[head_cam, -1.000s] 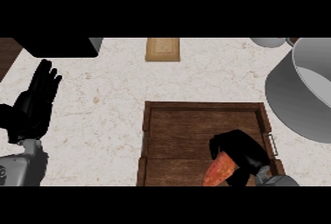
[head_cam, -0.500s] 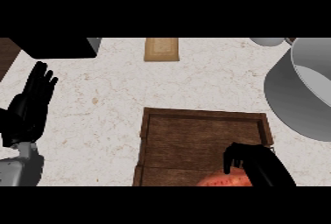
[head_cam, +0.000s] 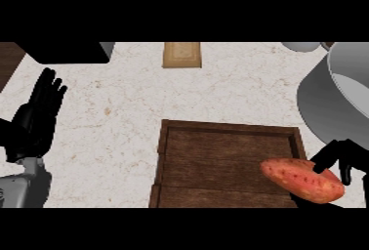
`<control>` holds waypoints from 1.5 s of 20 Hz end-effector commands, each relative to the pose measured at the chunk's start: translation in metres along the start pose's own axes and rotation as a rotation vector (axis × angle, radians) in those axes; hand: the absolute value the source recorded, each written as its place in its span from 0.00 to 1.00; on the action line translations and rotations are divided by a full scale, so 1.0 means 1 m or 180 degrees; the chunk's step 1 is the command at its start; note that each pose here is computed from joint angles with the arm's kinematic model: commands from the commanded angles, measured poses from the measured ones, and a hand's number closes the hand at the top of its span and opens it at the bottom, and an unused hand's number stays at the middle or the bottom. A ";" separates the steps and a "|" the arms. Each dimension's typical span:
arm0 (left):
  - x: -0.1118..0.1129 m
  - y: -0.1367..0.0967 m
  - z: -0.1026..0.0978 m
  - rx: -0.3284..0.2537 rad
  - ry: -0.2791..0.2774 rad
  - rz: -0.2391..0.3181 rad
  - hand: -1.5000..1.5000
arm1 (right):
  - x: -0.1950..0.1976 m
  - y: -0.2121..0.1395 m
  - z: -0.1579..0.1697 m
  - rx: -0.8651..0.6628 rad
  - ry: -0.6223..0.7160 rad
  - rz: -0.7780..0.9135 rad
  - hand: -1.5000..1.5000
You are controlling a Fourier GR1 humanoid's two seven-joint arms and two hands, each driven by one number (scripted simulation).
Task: Pick the sweet potato from the tray and place it in the pot
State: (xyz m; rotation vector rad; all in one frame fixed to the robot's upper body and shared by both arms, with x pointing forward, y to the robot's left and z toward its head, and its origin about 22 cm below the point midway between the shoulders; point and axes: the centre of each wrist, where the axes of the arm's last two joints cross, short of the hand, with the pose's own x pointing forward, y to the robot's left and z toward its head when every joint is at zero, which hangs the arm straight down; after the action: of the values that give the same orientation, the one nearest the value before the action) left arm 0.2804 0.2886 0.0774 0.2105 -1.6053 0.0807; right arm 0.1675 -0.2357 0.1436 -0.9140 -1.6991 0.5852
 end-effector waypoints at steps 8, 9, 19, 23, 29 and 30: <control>-0.011 -0.011 -0.016 -0.0038 0.0005 0.0005 0.50 | -0.064 -0.075 -0.044 -0.0426 0.0311 -0.0273 1.00; 0.007 -0.017 -0.005 -0.0032 -0.0039 0.0002 0.50 | -0.073 -0.066 -0.061 -0.0504 0.0388 -0.0245 1.00; 0.018 -0.012 -0.003 0.0024 -0.0035 0.0010 0.50 | -0.150 -0.071 -0.115 -0.0624 0.0527 -0.0586 1.00; 0.014 -0.030 -0.009 -0.0132 -0.0056 0.0017 0.50 | -0.164 -0.076 -0.112 -0.0811 0.0607 0.1021 1.00; 0.017 -0.025 -0.020 -0.0094 -0.0068 -0.0042 0.50 | -0.216 -0.041 -0.137 -0.0739 0.0682 0.1139 1.00; 0.018 -0.011 -0.012 -0.0136 -0.0027 -0.0011 0.50 | -0.238 -0.040 -0.123 -0.0710 0.0761 0.1127 1.00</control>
State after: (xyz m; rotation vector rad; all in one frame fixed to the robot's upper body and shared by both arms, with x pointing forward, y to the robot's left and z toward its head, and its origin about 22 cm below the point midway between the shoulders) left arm 0.2929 0.2749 0.0931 0.1875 -1.6201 0.0468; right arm 0.2978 -0.4374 0.1055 -1.3795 -1.4654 0.4565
